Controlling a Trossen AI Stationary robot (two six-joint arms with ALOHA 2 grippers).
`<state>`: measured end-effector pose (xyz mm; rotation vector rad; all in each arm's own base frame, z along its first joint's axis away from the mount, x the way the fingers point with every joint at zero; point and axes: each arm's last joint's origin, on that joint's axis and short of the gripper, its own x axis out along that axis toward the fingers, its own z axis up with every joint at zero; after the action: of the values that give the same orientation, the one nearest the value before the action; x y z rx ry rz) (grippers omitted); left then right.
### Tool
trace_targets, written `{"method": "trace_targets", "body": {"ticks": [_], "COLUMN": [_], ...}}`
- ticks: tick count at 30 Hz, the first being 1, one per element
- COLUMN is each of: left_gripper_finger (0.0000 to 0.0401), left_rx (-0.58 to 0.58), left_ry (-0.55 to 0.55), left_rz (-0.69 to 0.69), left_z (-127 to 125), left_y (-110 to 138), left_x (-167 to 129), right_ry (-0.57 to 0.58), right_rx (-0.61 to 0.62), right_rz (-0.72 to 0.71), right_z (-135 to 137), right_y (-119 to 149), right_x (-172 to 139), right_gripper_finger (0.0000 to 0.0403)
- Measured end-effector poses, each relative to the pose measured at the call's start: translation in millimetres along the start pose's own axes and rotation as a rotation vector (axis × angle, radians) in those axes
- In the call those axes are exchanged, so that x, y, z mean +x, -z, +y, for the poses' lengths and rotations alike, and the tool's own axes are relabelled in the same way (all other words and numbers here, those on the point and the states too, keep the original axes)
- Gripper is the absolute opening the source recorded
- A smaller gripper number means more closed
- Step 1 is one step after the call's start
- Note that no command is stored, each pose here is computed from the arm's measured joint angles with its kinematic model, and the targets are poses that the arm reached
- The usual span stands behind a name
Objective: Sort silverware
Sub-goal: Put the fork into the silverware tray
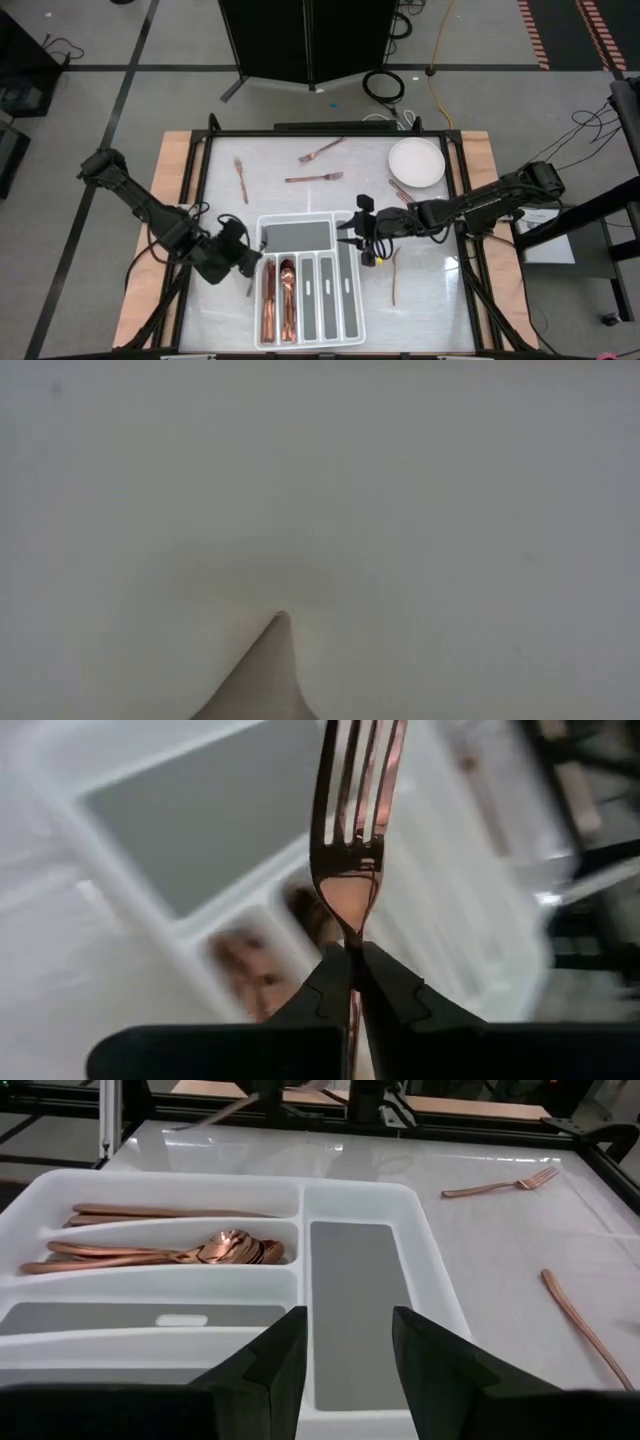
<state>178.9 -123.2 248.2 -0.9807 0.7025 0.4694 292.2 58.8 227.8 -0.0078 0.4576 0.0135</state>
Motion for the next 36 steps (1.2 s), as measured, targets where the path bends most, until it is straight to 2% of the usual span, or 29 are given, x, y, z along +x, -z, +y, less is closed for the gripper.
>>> {"method": "trace_targets", "body": {"ticks": [6,14,20,30,36], "left_gripper_finger": [0.0012,0.0012,0.0012,0.0012,0.0012], "left_rx": [-0.053,-0.120,-0.215,-0.438,-0.442], "left_ry": [0.169,0.230,0.295,0.326,0.305], "left_rz": [-0.058,-0.099,-0.043,-0.011,-0.004], "left_z": [-21,-37,-48,-55,-83], "left_y": [-13,-16,-11,12,28], "left_x": [8,40,69,104,126], "right_ry": [-0.019,-0.041,-0.042,-0.039,-0.042], "right_rx": [-0.005,-0.022,-0.044,-0.089,-0.134], "right_rz": [0.000,0.009,0.009,0.112,0.177], "right_z": [6,13,14,13,13], "right_y": [1,2,2,12,19], "right_x": [-1,-3,-3,-3,-5], "right_gripper_finger": [0.0139,0.0139,0.0139,0.0139,0.0139]}}
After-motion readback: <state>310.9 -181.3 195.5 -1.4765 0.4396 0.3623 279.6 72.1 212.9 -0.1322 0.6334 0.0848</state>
